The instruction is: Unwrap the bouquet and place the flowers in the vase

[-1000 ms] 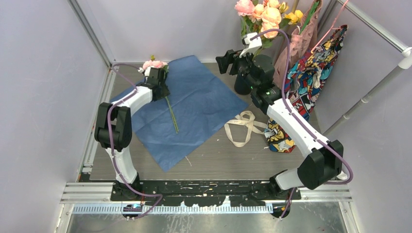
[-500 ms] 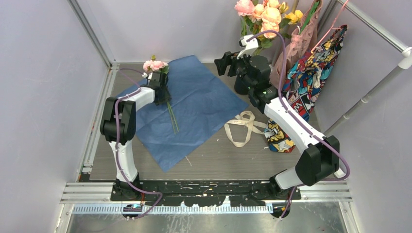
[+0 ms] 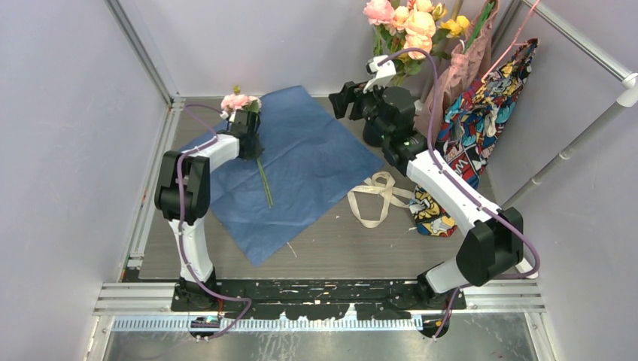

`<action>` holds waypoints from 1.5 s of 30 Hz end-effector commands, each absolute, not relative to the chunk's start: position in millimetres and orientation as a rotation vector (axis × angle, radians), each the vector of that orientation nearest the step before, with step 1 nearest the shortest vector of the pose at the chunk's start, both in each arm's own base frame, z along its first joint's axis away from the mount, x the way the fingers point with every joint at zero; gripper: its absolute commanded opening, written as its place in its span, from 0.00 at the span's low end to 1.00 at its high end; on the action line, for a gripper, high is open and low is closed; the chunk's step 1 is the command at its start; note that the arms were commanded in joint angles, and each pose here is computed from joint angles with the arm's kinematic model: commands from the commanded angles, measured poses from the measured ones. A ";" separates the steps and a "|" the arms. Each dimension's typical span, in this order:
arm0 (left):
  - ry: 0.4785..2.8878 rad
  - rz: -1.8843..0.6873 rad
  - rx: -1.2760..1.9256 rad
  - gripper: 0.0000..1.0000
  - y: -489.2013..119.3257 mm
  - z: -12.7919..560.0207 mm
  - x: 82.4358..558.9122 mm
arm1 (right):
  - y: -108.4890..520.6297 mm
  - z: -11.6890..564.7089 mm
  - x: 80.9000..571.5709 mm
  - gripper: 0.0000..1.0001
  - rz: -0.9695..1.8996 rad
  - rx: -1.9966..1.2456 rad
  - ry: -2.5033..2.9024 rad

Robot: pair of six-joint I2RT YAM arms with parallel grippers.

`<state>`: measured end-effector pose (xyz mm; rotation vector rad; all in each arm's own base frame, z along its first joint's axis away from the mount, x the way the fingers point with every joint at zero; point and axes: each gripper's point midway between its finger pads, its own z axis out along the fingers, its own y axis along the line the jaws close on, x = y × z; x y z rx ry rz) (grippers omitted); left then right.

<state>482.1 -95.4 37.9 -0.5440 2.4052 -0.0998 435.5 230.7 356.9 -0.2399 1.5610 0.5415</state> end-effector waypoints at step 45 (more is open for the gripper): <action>1.685 -0.686 0.047 0.00 -162.0 244.9 388.3 | 464.9 300.2 401.0 0.74 0.857 -0.512 1.697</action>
